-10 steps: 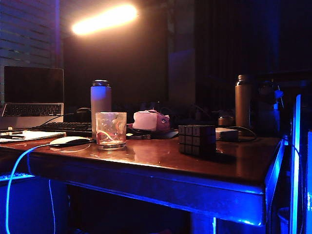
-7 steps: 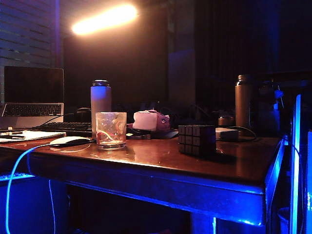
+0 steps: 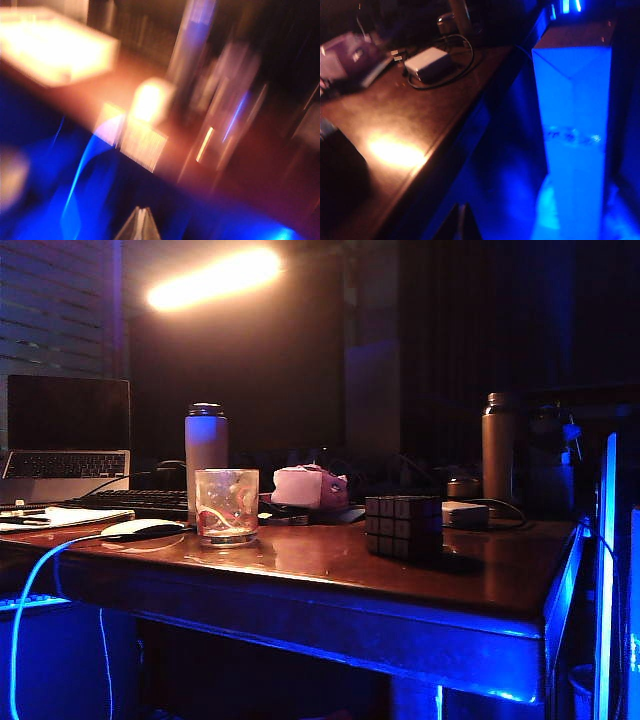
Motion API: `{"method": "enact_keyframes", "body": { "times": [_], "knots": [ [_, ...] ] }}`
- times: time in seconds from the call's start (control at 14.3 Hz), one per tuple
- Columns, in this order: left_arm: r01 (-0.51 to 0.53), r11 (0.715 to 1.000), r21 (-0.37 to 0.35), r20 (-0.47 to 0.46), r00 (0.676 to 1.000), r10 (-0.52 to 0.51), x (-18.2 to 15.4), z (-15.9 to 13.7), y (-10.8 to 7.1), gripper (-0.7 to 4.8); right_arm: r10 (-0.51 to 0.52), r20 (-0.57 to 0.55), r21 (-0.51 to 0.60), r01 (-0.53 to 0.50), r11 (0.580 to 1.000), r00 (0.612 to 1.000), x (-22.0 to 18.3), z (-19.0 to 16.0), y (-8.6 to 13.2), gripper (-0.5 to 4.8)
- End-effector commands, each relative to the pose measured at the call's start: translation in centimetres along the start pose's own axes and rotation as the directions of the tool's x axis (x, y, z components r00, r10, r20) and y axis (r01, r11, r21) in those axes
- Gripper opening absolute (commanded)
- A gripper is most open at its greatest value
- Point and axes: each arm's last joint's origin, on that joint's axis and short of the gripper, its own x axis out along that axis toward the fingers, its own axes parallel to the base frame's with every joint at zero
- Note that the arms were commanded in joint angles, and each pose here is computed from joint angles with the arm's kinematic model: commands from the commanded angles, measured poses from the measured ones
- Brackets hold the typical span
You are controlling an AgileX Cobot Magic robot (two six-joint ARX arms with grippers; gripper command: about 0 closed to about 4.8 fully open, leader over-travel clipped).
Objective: Stack the Rubik's Cube on top of the glass cup.
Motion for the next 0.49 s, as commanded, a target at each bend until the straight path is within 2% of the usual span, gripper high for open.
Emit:
{"method": "enact_keyframes", "body": {
  "times": [0.07, 0.14, 0.21, 0.28, 0.35, 0.49],
  "knots": [
    [0.000, 1.000, 0.009, 0.193, 0.981, -0.001, -1.4, 6.5, -1.7, 0.03, 0.050, 0.154, 0.055, -0.059, 0.997, 0.987, -0.6, 2.5, 0.8, -0.01],
    [-0.002, 0.999, 0.033, 0.207, 0.978, -0.005, -1.4, 9.1, -2.3, 0.03, 0.056, 0.204, 0.056, -0.069, 0.996, 0.977, -1.1, 3.8, 1.1, -0.01],
    [0.004, 0.995, 0.099, 0.194, 0.981, -0.023, -0.7, 11.9, -3.1, 0.03, 0.062, 0.220, 0.044, -0.073, 0.996, 0.974, -1.4, 5.0, 1.5, -0.01],
    [0.079, 0.977, 0.199, 0.143, 0.984, -0.108, 0.7, 15.1, -4.1, 0.03, 0.066, 0.226, 0.015, -0.071, 0.997, 0.972, -1.6, 6.2, 1.8, -0.01],
    [0.158, 0.955, 0.252, 0.056, 0.983, -0.177, 2.5, 17.9, -5.0, 0.03, 0.066, 0.226, -0.023, -0.062, 0.998, 0.972, -1.6, 7.5, 2.3, -0.01],
    [0.273, 0.916, 0.294, -0.173, 0.958, -0.230, 6.5, 22.8, -6.4, 0.03, 0.068, 0.186, -0.108, -0.048, 0.993, 0.980, -0.7, 10.3, 3.4, -0.01]
  ]
}}
